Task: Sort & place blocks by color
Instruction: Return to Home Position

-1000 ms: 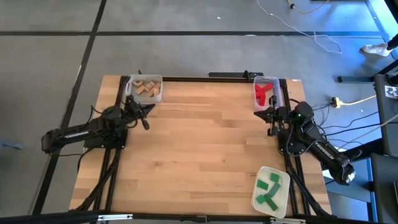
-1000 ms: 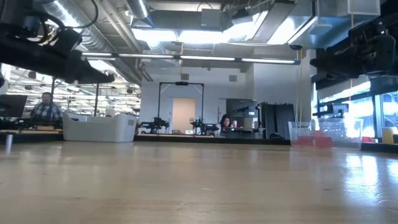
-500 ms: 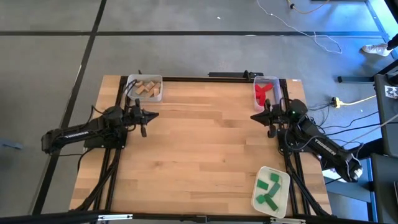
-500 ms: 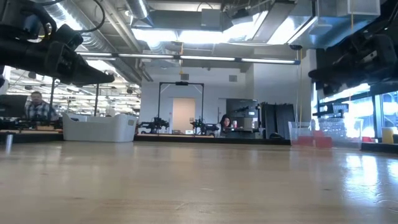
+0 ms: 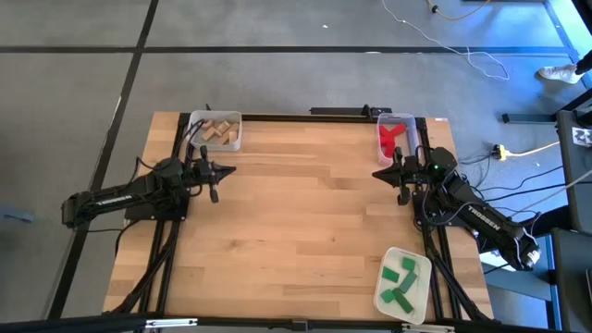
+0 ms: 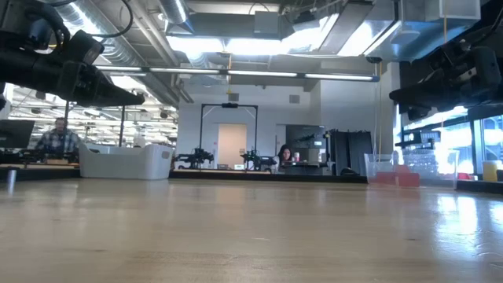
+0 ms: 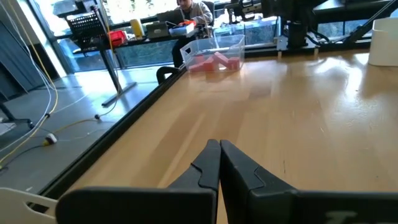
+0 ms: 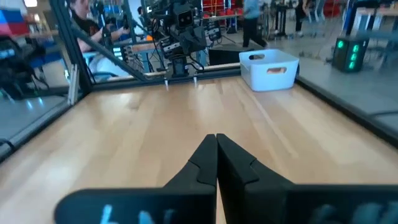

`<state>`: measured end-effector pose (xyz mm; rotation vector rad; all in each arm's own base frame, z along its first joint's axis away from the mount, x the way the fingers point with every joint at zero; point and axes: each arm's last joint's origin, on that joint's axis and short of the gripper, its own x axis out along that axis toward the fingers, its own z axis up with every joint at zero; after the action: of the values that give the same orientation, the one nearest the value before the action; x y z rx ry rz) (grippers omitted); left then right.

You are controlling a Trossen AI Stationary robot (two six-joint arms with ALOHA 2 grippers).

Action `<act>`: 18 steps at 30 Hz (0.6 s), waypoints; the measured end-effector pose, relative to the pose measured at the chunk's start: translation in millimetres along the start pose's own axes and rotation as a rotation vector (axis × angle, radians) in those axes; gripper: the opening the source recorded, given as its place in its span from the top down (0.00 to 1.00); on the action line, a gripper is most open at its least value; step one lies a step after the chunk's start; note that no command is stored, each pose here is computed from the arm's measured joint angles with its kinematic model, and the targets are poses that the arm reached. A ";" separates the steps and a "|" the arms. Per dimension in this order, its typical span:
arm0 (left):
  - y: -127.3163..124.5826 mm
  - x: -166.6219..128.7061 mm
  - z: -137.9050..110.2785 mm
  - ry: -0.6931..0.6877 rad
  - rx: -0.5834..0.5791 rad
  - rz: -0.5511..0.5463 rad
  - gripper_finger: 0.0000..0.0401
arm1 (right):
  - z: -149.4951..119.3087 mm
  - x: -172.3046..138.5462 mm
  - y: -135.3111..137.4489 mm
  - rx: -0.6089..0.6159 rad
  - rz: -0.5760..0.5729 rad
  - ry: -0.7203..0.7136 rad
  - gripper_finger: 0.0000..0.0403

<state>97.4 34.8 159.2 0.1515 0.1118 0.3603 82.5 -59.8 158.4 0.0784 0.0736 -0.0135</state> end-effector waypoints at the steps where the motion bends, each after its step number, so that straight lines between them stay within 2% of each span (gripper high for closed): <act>1: 0.0 0.0 0.0 0.000 0.000 0.000 1.00 | 0.0 0.0 0.0 0.027 0.000 0.000 1.00; 6: 0.0 0.0 0.0 0.000 0.002 0.000 1.00 | 0.1 0.0 0.0 0.101 0.000 -0.001 1.00; 18: 0.0 0.0 0.0 0.000 0.002 0.001 1.00 | 0.1 0.0 0.0 0.100 0.000 -0.001 1.00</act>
<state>97.4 34.9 159.2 0.1531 0.1116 0.3608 82.5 -59.8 158.5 0.1780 0.0723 -0.0173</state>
